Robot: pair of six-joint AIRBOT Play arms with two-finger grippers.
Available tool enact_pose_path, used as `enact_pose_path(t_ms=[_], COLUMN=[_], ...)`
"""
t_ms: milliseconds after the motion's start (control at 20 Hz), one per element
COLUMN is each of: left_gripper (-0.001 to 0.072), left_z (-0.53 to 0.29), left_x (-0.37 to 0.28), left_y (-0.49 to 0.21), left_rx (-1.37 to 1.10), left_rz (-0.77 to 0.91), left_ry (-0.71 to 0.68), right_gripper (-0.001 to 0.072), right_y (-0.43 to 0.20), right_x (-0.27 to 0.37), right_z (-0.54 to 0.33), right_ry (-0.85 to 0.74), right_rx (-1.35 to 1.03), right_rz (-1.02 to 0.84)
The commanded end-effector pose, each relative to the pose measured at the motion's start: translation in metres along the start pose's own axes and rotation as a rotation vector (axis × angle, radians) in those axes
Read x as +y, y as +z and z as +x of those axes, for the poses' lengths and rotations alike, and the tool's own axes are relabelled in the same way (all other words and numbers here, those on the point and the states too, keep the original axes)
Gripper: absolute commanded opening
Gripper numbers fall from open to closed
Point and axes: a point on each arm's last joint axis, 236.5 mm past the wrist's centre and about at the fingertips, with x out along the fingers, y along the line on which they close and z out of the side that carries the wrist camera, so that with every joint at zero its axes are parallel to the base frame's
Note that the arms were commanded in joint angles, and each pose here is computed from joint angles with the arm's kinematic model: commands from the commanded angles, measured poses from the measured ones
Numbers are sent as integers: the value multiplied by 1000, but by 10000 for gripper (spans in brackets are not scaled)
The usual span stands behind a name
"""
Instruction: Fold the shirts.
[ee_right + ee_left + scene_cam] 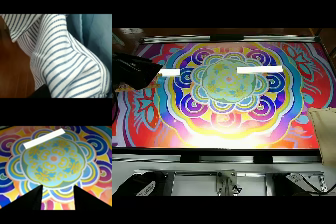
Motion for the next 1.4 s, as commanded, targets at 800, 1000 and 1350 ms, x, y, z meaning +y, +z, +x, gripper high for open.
enact_pose_path(t_ms=[800,1000,1350], left_gripper=[464,464,296], left_z=[37,57,108], left_x=[7,11,13], left_y=[-48,-67,-141], left_rx=[154,225,490], left_rz=[-73,-137,-221], left_ry=[-22,-29,-69], right_gripper=[595,595,595], right_y=[-195,-276,-324], right_x=[66,124,297], right_z=[-117,-178,-363], right_ry=[443,710,1311], right_rx=[826,1049,920], right_rz=[-100,-141,-343])
